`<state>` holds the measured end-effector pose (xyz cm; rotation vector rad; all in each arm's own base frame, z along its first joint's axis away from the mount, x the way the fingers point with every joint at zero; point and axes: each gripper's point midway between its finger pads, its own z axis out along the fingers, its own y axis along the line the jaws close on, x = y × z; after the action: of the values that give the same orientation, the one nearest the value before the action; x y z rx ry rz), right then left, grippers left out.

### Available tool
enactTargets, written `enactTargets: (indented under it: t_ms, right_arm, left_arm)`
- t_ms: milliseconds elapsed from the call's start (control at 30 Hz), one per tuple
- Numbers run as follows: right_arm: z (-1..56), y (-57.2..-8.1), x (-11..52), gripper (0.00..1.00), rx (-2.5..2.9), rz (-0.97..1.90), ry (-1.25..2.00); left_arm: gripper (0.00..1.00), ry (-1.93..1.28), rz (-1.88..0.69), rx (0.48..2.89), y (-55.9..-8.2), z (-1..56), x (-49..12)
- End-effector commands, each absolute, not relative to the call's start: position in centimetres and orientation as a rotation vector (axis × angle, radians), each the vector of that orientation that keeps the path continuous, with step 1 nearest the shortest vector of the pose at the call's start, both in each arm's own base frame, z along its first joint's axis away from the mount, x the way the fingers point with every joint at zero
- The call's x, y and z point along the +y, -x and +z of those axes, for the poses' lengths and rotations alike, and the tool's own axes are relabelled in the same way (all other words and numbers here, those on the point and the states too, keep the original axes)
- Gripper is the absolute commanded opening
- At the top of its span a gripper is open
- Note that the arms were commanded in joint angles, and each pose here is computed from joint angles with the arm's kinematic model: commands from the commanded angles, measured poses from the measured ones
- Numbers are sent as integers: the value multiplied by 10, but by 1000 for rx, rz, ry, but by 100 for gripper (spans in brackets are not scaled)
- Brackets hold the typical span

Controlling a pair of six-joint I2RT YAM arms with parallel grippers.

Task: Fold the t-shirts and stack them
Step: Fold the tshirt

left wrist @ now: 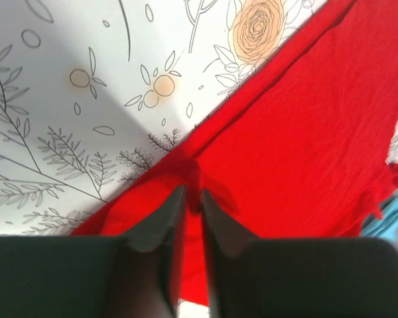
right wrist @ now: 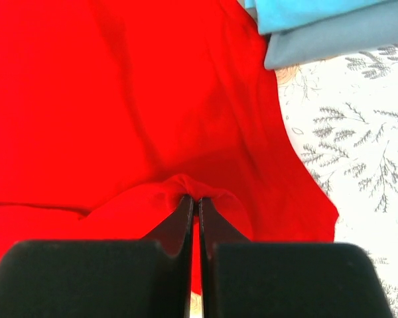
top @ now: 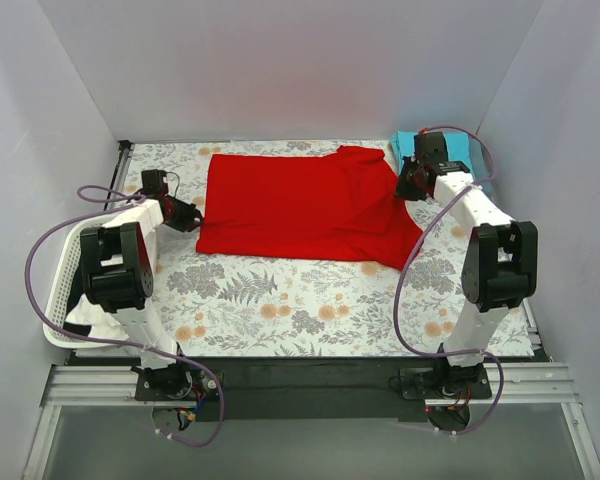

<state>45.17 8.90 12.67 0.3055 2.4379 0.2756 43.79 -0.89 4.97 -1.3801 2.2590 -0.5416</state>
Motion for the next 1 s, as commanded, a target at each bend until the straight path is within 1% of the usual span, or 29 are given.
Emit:
enactTargets:
  t_ms: [0,33,67,100,133,167,233,300,367,400,433,467,500,533,567,600,667,700,733,833,933,967]
  right_arm:
    - [141,-479,91,3,2382,301,-258]
    - [133,-483,91,10,2398,303,-252]
    - [135,-488,90,31,2393,298,-240]
    - [135,-490,90,42,2397,294,-237]
    - [140,-496,90,50,2385,296,-231]
    - [143,-497,90,62,2381,295,-227]
    - [149,-497,89,71,2381,293,-225]
    - [155,-493,89,78,2381,291,-221]
    - [160,-479,87,78,2397,292,-233]
    - [160,-472,87,77,2402,297,-252]
    - [175,-463,86,77,2375,306,-256]
    - [157,-444,84,75,2424,300,-276]
    - [157,-433,87,71,2431,334,-276]
    - [163,-419,85,68,2417,335,-290]
    - [142,-400,81,60,2466,318,-315]
    - [135,-386,80,56,2481,318,-323]
    - [140,-367,80,53,2444,346,-329]
    - [116,-346,78,53,2494,334,-345]
    - [119,-339,77,53,2466,344,-345]
    - [95,-320,78,52,2499,359,-337]
    - [81,-318,80,47,2509,377,-330]
    - [78,-318,81,46,2514,377,-327]
  left_arm:
    - [20,1310,-553,2198,-459,70,-4]
    - [30,1287,-562,2192,-463,76,-4]
    - [45,1271,-562,2189,-464,79,-4]
    - [54,1258,-563,2185,-466,83,-3]
    - [59,1237,-558,2178,-465,91,-2]
    - [62,1233,-538,2169,-464,94,1]
    - [63,1219,-509,2151,-459,106,5]
    - [63,1246,-441,2166,-446,107,11]
    - [63,1287,-407,2165,-429,113,12]
    - [63,1316,-366,2175,-416,106,15]
    - [63,1329,-355,2178,-408,105,15]
    - [63,1327,-358,2172,-399,112,14]
    - [63,1361,-290,2170,-386,103,19]
    - [63,1368,-282,2171,-378,102,18]
    - [62,1368,-294,2151,-372,110,16]
    - [61,1381,-281,2173,-359,100,13]
    - [61,1377,-284,2181,-347,96,5]
    - [61,1367,-297,2172,-344,99,1]
    - [61,1359,-288,2200,-335,89,-6]
    - [60,1345,-316,2237,-328,78,-17]
    - [60,1340,-316,2257,-327,69,-21]
    - [60,1345,-313,2262,-327,67,-21]
